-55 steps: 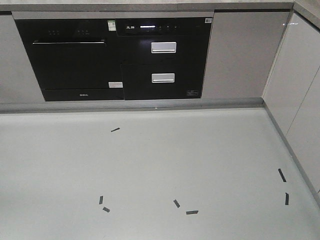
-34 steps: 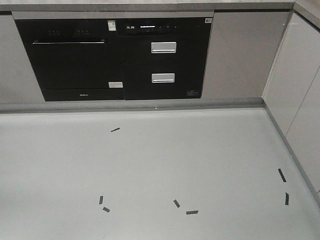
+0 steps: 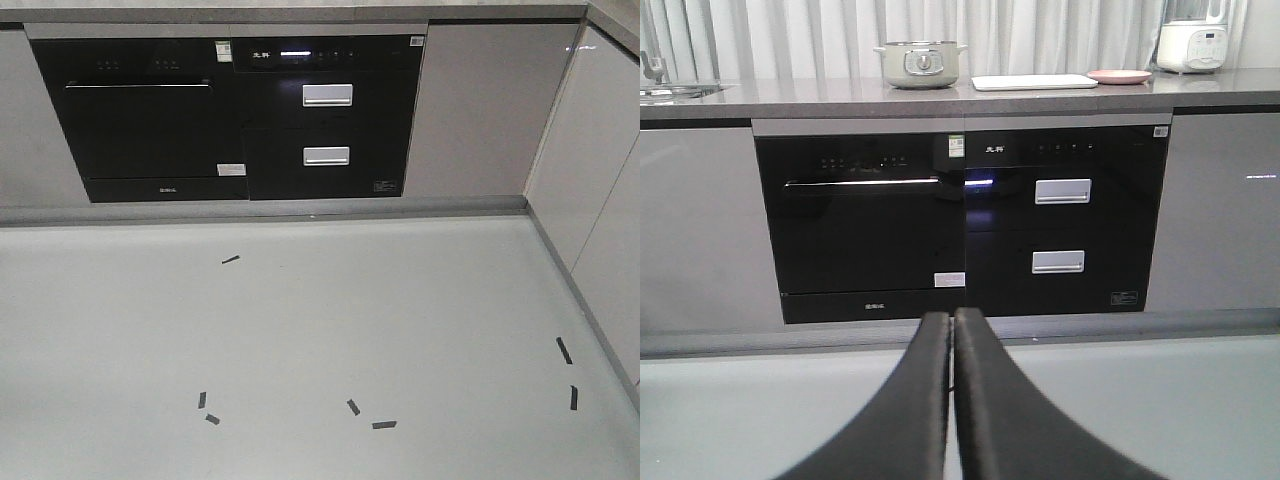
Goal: Transfer vegetables to tray and serve
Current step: 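Drive the base toward the counter with both grippers closed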
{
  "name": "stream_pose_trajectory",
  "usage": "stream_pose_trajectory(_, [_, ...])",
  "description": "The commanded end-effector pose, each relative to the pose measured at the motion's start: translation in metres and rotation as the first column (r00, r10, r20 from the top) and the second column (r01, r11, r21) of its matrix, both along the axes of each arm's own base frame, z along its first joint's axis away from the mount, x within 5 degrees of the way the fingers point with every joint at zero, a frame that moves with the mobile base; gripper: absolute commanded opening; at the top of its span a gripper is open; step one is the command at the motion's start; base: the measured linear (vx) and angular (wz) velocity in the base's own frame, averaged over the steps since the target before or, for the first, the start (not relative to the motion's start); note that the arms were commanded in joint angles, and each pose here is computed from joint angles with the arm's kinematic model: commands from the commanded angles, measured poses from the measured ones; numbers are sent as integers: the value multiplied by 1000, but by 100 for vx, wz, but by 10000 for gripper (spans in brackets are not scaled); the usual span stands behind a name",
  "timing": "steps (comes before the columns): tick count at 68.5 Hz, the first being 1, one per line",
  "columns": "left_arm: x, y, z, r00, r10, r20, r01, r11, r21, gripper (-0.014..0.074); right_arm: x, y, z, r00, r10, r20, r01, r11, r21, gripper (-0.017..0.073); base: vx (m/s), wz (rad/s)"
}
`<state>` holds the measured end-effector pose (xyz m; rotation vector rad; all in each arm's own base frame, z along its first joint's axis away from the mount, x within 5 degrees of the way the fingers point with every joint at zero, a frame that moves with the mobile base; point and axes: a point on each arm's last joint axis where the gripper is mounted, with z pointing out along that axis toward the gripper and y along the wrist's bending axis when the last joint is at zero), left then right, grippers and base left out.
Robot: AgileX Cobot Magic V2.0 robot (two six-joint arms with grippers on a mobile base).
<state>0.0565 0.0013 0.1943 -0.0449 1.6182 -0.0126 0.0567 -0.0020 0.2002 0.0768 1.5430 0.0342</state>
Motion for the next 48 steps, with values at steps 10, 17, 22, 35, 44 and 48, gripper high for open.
stream_pose_trajectory(10, [0,0,0,998,0,65,1,1000,-10,-6,0,1,2,998,12,65,-12,1000,-10,-3,0,0])
stream_pose_trajectory(17, [0,0,0,998,0,65,1,1000,-10,-6,0,1,2,998,12,65,-12,1000,-10,-3,1,1])
stream_pose_trajectory(22, [0,0,0,998,0,65,1,1000,-10,-6,0,1,2,998,12,65,-12,1000,-10,-3,3,1])
stream_pose_trajectory(35, [0,0,0,998,0,65,1,1000,-10,-6,0,1,2,998,12,65,-12,1000,-10,-3,5,2])
stream_pose_trajectory(44, [0,0,0,998,0,65,1,1000,-10,-6,0,1,2,998,12,65,-12,1000,-10,-3,8,1])
stream_pose_trajectory(48, [0,0,0,998,0,65,1,1000,-10,-6,0,1,2,998,12,65,-12,1000,-10,-3,10,0])
